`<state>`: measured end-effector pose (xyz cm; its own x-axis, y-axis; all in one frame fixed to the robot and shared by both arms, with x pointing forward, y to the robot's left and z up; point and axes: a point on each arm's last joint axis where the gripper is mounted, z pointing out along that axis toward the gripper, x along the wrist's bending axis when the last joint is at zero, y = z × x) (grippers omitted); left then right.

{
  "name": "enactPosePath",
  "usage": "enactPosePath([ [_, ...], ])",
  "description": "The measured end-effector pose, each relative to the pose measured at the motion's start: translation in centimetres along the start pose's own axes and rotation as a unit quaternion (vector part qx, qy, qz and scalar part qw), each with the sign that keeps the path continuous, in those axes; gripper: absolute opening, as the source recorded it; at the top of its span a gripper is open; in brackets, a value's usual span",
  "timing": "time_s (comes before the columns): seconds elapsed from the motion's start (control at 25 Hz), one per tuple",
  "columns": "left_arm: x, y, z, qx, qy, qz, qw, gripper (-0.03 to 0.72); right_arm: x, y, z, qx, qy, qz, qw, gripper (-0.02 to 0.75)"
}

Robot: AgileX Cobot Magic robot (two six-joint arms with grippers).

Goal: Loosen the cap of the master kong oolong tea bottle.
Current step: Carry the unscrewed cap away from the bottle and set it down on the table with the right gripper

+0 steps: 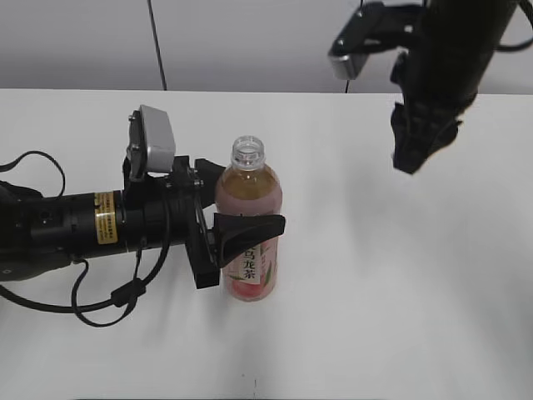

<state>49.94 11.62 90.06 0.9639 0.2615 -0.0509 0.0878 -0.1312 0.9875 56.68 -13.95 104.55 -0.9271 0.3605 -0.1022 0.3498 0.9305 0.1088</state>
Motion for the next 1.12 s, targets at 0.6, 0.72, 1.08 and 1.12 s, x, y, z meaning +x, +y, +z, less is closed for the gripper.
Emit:
enactPosePath([
  [0.6,0.0,0.0,0.0,0.000,0.000,0.000,1.000,0.454,3.9,-4.9,10.3,0.032,0.031,0.172,0.984,0.269],
  [0.72,0.0,0.0,0.0,0.000,0.000,0.000,1.000,0.454,3.9,-4.8,11.0,0.032,0.030,0.188,0.981,0.269],
  [1.08,0.0,0.0,0.0,0.000,0.000,0.000,1.000,0.454,4.0,-4.5,12.0,0.043,0.048,0.248,0.966,0.542],
  [1.12,0.0,0.0,0.0,0.000,0.000,0.000,1.000,0.454,3.9,-4.5,11.8,0.047,0.049,0.256,0.964,0.557],
])
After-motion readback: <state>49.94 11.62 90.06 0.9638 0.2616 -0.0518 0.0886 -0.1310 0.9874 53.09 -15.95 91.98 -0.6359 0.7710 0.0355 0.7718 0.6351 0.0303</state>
